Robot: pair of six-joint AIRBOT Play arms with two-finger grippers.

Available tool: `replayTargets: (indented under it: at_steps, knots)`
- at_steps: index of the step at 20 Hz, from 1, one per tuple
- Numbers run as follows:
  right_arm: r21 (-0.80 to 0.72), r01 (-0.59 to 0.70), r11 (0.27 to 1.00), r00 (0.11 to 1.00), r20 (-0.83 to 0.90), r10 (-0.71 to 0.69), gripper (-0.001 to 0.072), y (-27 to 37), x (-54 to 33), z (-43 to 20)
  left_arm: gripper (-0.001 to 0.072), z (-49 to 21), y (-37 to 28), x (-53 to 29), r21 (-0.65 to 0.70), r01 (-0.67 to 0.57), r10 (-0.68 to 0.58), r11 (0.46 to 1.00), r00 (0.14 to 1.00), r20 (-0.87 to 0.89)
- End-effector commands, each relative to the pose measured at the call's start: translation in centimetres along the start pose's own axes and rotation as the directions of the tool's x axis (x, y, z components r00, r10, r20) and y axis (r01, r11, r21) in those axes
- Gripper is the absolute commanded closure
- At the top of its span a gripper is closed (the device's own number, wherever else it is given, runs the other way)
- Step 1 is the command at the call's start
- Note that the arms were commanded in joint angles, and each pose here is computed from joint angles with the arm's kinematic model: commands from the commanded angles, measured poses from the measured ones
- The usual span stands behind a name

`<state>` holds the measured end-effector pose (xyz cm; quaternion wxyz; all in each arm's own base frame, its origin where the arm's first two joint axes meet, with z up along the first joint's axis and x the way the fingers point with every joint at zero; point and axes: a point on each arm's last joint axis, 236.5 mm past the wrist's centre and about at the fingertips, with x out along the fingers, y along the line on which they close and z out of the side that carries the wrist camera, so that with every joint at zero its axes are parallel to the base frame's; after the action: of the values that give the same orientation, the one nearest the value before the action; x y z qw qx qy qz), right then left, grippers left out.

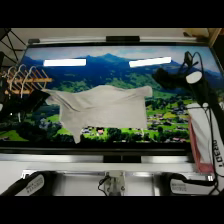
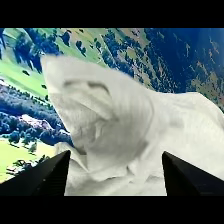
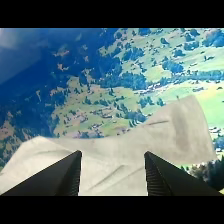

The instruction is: Fold the shirts.

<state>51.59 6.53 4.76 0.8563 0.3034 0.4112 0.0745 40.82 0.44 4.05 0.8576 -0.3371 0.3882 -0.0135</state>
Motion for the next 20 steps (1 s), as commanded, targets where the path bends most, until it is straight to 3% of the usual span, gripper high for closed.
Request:
replayTargets:
  at_steps: [1, 4, 5, 6, 10, 14, 17, 18, 19, 20]
  knots:
    - [-0.097, 0.091, 0.991, 0.97, -0.218, -0.11, 0.0196, -3.9, -4.5, -3.9, -0.0013, -1.0, 3.7, 0.3, 0.113, -0.106, 0.126, 0.988, 0.975, -0.184]
    - [-0.148, 0.189, 0.971, 0.824, -0.514, -0.239, 0.0194, -9.0, -9.6, -10.5, -0.0013, -5.3, 8.6, -3.6, 0.132, -0.249, 0.282, 0.959, 0.851, -0.443]
    - [-0.15, 0.205, 0.967, 0.769, -0.586, -0.254, 0.0115, -10.0, -10.4, -12.7, -0.0013, -7.3, 8.9, -4.1, 0.121, -0.251, 0.277, 0.96, 0.817, -0.505]
    - [-0.133, 0.208, 0.969, 0.739, -0.627, -0.245, 0.0081, -10.4, -10.4, -14.4, -0.0013, -9.3, 8.7, -3.9, 0.1, -0.235, 0.251, 0.967, 0.799, -0.547]
    - [-0.023, 0.156, 0.987, 0.743, -0.656, -0.133, 0.0081, -9.2, -7.2, -18.9, -0.0013, -15.7, 7.8, -0.3, 0.082, -0.191, 0.203, 0.978, 0.785, -0.586]
    - [-0.076, 0.149, 0.986, 0.765, -0.623, -0.163, 0.008, -8.7, -4.6, -20.5, -0.0013, -16.8, 4.4, 2.9, 0.106, -0.119, 0.158, 0.987, 0.83, -0.535]
    - [-0.083, 0.151, 0.985, 0.767, -0.618, -0.17, 0.008, -8.7, -3.4, -21.3, -0.0001, -16.0, 3.7, 4.8, 0.085, -0.144, 0.167, 0.986, 0.867, -0.47]
    - [-0.078, 0.153, 0.985, 0.76, -0.628, -0.168, 0.008, -8.9, -3.2, -21.6, 0.0111, -15.6, 3.6, 5.2, 0.073, -0.151, 0.168, 0.986, 0.878, -0.449]
    - [-0.063, 0.152, 0.986, 0.755, -0.636, -0.157, 0.008, -8.9, -2.9, -21.8, 0.0266, -15.4, 3.6, 5.3, 0.073, -0.151, 0.168, 0.986, 0.882, -0.441]
    - [-0.045, 0.15, 0.988, 0.753, -0.642, -0.144, 0.008, -8.8, -2.5, -22.1, 0.035, -15.4, 3.7, 5.3, 0.076, -0.151, 0.169, 0.986, 0.883, -0.438]
